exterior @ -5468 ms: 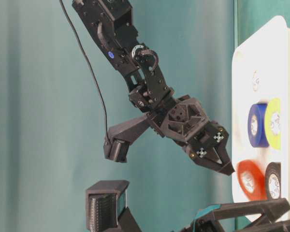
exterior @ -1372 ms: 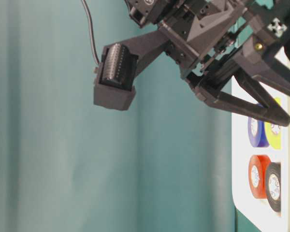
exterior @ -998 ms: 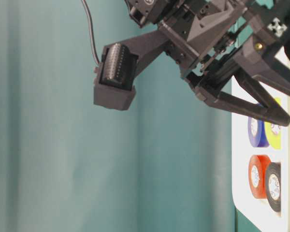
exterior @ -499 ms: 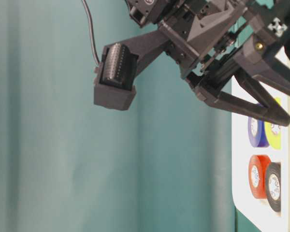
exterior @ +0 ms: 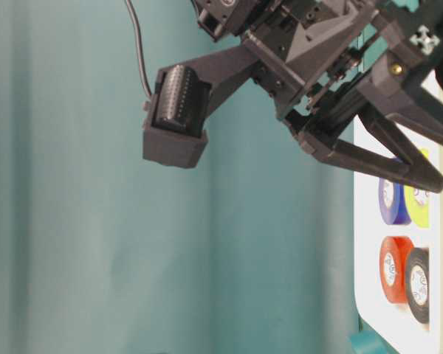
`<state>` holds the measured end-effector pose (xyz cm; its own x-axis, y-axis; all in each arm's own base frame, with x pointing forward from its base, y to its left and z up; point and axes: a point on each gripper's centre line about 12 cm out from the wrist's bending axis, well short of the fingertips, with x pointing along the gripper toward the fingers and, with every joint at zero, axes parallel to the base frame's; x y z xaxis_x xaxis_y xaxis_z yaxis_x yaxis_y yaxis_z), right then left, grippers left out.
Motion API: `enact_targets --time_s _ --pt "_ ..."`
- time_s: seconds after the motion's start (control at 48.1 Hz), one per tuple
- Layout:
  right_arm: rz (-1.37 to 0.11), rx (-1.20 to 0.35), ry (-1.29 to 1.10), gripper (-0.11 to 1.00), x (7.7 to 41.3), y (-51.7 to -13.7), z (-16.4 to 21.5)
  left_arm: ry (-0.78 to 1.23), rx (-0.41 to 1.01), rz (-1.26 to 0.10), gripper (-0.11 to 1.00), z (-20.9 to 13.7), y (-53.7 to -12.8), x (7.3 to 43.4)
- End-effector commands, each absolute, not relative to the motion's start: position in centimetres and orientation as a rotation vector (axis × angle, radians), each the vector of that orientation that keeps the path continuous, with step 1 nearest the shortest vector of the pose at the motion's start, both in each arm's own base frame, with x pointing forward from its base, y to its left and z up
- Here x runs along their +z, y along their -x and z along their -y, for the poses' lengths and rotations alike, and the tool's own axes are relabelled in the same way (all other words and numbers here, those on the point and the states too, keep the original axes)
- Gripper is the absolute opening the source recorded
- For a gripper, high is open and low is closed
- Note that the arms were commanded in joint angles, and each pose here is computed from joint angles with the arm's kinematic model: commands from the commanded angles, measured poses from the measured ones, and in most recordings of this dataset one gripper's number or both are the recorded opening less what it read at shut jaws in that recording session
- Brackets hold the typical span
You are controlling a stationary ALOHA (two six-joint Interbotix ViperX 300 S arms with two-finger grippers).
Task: Put the tape alternately from left to right into the white case.
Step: 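Carry the teal roll with the left gripper into the tray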
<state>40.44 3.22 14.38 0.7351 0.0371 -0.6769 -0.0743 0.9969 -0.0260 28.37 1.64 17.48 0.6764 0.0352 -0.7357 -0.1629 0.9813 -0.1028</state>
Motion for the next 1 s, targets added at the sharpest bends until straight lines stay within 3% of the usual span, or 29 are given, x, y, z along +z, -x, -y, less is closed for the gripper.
enact_targets --time_s 0.0,0.291,0.977 --pt "-0.699 0.067 0.050 0.90 16.0 -40.6 -3.4 0.158 0.143 -0.775 0.24 -3.1 -29.3 18.7" --pt "-0.700 0.067 0.050 0.90 15.9 -40.6 -3.4 0.090 0.210 -0.794 0.24 -7.2 -31.2 18.5" --pt "-0.697 0.070 0.050 0.90 16.0 -40.6 -3.5 -0.068 0.165 -0.773 0.24 -10.3 -41.1 18.2"
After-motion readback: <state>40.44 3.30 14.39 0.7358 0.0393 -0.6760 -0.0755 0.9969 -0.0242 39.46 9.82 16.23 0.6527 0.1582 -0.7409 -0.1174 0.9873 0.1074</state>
